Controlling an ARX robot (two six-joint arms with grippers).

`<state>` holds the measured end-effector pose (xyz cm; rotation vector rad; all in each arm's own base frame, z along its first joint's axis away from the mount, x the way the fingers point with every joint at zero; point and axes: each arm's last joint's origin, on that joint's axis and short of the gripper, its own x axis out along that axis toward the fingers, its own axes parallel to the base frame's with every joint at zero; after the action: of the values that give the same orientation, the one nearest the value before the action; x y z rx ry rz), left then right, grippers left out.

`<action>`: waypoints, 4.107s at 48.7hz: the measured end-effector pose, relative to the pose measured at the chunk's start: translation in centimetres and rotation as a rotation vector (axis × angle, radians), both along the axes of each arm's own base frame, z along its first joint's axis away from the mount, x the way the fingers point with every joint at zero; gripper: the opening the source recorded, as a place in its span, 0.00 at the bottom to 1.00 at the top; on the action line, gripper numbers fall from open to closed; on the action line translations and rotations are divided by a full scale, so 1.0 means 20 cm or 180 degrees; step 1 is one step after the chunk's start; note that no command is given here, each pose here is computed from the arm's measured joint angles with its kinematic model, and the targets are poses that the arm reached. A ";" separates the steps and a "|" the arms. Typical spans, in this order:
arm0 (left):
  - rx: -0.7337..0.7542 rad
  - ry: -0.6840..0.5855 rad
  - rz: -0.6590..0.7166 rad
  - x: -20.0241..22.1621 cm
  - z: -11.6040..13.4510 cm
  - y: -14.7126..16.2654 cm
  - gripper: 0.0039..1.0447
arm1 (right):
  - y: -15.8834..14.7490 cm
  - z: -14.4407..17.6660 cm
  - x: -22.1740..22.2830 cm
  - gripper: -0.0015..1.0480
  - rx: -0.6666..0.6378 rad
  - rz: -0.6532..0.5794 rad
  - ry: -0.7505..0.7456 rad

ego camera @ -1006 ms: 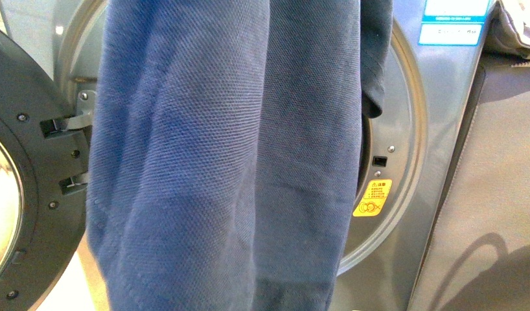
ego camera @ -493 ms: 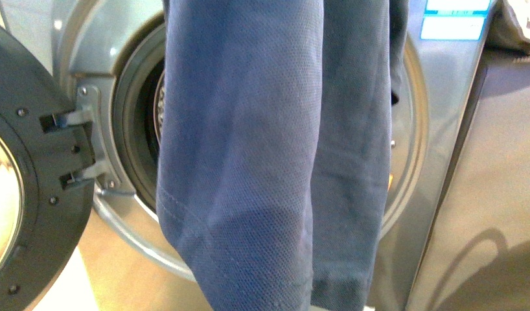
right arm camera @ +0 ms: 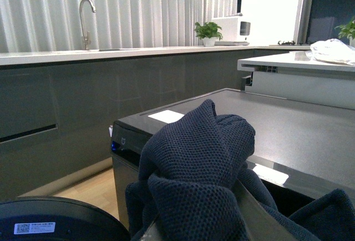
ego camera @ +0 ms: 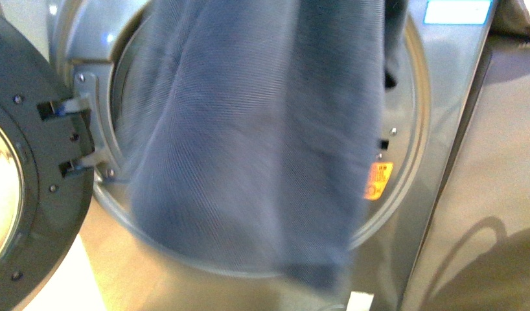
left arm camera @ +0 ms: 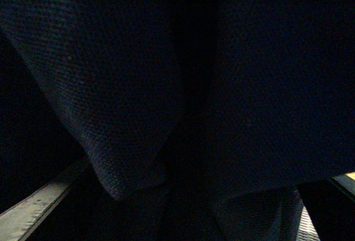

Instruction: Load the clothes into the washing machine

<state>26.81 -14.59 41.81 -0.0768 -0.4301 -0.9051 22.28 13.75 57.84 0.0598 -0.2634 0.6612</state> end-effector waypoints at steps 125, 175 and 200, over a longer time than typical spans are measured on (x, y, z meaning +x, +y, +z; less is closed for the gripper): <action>-0.0220 0.1359 0.2374 0.39 -0.66 0.13 0.06 | -0.21 0.05 0.05 0.93 -0.0101 -0.0195 0.0159; -0.0344 0.1418 0.2581 0.64 -0.83 0.12 0.06 | -0.55 -0.55 -0.12 0.44 0.0057 -0.2102 0.0449; -0.0424 0.1387 0.2737 0.71 -0.89 0.11 0.06 | -0.65 -1.49 -0.29 0.02 -0.0181 -0.2025 0.0794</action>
<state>40.98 -12.45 23.92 -0.1889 -0.0834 -0.0010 16.39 0.75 28.07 0.0015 -0.0139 0.0252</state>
